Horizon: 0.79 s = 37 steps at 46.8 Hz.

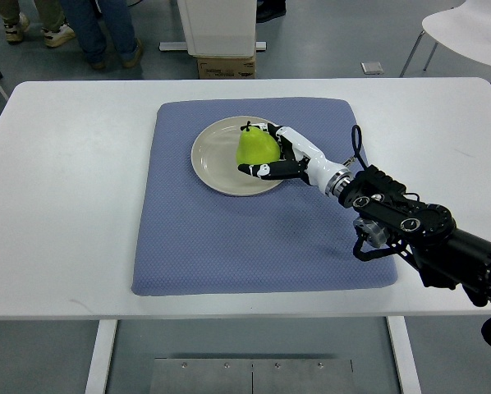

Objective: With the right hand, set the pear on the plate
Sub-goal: 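Carry the pear over the cream plate and lower it onto the plate, then open the right hand fingers to release the pear on the plate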

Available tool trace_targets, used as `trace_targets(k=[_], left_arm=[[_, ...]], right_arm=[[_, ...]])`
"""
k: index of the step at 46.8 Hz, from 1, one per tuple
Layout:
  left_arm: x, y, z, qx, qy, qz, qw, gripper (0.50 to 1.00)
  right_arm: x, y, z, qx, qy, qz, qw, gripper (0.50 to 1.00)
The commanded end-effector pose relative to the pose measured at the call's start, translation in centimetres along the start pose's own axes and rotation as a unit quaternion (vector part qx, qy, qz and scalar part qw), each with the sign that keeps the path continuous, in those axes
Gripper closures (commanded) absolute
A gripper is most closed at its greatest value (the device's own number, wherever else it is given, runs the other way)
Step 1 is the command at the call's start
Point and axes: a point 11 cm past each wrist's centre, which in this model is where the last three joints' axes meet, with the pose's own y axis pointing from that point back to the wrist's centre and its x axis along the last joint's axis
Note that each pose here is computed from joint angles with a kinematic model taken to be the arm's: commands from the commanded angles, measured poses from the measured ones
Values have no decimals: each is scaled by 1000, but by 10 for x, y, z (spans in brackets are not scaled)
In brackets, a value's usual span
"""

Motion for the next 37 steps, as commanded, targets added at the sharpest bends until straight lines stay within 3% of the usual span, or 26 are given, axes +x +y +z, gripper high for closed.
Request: trace_targets(k=[1,18,37], left_arm=[[0,0,0,0,0,0,1000,500],[0,0,0,0,0,0,1000,500],[0,0,0,0,0,0,1000,500]], right_arm=[[0,0,0,0,1,1,1000,884],[1,-1,-1,2,1,2,1000,523],[2,-1,-3,2,2,2,1000,502]])
